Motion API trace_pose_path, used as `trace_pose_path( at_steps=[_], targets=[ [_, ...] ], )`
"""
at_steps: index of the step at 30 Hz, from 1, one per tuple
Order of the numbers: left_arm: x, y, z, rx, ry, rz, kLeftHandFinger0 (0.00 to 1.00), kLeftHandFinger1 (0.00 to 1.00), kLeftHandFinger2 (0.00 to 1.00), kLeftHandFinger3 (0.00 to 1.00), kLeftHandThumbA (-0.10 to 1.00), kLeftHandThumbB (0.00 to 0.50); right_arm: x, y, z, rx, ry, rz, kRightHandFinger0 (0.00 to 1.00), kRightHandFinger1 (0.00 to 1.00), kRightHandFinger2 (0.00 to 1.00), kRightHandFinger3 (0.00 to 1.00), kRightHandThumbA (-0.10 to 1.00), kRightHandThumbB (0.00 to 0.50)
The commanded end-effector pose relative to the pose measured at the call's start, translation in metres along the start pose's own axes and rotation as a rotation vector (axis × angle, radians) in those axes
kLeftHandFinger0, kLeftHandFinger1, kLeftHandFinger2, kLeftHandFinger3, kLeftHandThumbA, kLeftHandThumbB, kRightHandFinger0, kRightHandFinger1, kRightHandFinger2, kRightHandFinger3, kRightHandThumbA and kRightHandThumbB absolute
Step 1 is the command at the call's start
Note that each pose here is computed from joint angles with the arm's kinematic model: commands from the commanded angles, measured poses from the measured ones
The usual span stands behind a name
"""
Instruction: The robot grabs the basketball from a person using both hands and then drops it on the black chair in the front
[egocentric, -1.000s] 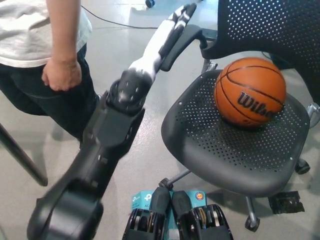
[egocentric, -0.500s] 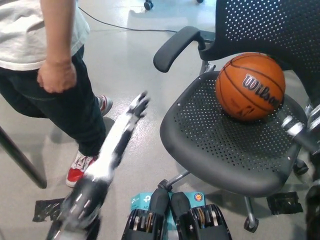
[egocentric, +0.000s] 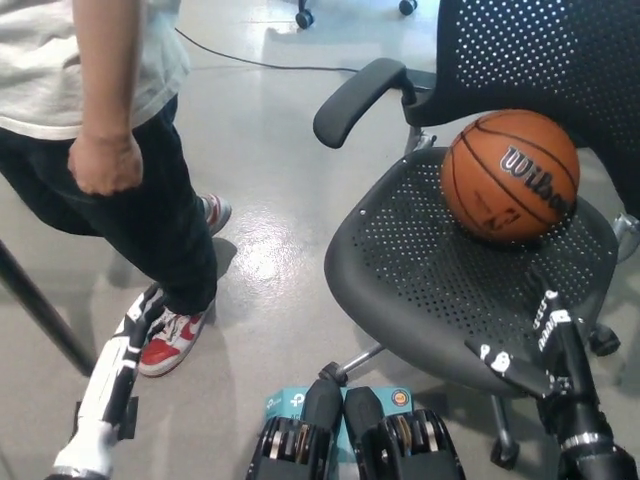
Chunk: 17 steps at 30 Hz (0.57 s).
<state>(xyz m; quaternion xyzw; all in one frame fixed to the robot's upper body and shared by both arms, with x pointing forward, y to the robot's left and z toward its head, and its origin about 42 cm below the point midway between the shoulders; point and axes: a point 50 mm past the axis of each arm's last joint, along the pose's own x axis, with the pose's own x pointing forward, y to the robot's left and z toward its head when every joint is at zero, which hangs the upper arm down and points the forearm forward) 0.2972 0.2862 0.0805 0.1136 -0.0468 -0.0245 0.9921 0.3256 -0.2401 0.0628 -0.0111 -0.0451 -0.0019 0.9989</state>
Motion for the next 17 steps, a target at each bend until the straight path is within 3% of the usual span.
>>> trace_pose_path(
  at_steps=[1,8,9,10,16,17],
  targets=[
    [-0.004,0.007,-0.001,0.016,-0.094,0.049,1.0,1.0,1.0,1.0,1.0,0.171,-0.004,-0.003,0.004,-0.008,-0.087,0.04,1.0,1.0,1.0,1.0,1.0,0.15],
    [-0.008,0.002,-0.019,0.011,-0.051,0.05,1.0,1.0,1.0,1.0,1.0,0.174,-0.024,-0.008,-0.005,0.038,-0.049,0.057,1.0,1.0,1.0,1.0,1.0,0.146],
    [-0.006,0.003,-0.023,0.012,-0.037,0.053,1.0,1.0,1.0,1.0,1.0,0.181,-0.022,-0.008,-0.007,0.038,-0.043,0.046,1.0,1.0,1.0,1.0,1.0,0.2],
    [-0.006,0.003,-0.024,0.01,-0.034,0.053,1.0,1.0,1.0,1.0,1.0,0.185,-0.022,-0.008,-0.008,0.04,-0.038,0.045,1.0,1.0,1.0,1.0,1.0,0.206],
    [-0.003,0.004,-0.024,0.008,-0.029,0.047,1.0,1.0,1.0,1.0,1.0,0.186,-0.02,-0.009,-0.006,0.031,-0.048,0.039,1.0,1.0,1.0,1.0,1.0,0.194],
    [-0.003,0.003,-0.024,-0.002,-0.027,0.048,1.0,1.0,1.0,1.0,1.0,0.151,-0.02,-0.01,-0.007,0.037,-0.041,0.036,1.0,1.0,1.0,1.0,1.0,0.2]
  ],
)
